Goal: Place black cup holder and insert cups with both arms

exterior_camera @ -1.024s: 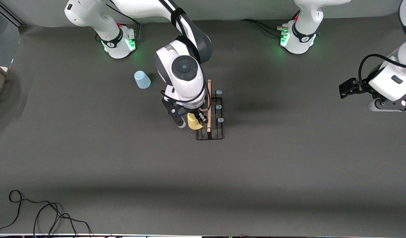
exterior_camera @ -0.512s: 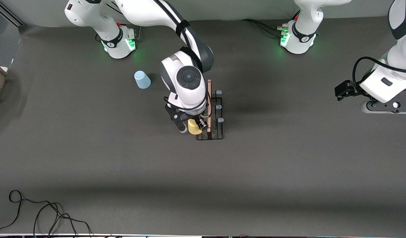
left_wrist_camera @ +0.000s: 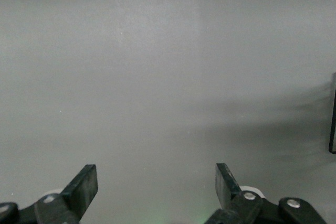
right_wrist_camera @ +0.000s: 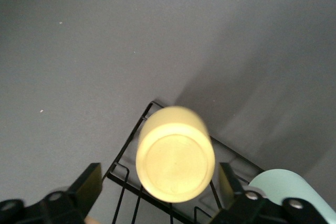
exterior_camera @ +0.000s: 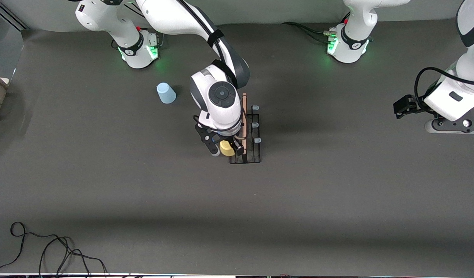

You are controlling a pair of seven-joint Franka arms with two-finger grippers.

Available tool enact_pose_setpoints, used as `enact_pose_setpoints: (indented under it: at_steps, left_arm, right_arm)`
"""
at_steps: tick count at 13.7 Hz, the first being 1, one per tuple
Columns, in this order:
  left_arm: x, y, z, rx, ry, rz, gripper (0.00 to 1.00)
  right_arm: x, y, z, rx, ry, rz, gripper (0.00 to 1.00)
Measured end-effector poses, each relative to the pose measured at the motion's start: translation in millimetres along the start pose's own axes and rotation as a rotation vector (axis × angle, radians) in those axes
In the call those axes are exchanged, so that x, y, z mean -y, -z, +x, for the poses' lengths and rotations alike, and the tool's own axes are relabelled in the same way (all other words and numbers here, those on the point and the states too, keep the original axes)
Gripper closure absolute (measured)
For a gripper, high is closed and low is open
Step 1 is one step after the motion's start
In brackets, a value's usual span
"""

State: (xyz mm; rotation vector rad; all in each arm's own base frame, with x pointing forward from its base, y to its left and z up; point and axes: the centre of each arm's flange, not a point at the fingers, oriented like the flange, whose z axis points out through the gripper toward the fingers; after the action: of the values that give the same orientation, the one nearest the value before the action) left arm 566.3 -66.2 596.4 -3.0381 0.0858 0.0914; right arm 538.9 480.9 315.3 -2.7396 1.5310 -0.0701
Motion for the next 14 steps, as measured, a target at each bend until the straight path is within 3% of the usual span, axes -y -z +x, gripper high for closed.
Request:
enact_pose_setpoints:
  at_steps: [3,7,14]
  left_arm:
    - [-6,1,0,-0.002,-0.011,0.000,0.00]
    - [-7,1,-1,-0.003,-0.012,-0.003,0.00]
    - [-10,-4,3,0.005,-0.012,-0.028,0.00]
  right_arm:
    - [1,43,8,0.017,0.009,-0.011,0.00]
    - [-16,155,47,0.063,0.142,-0.035,0.00]
    - [-86,267,203,0.061,0.575,-0.063,0.00]
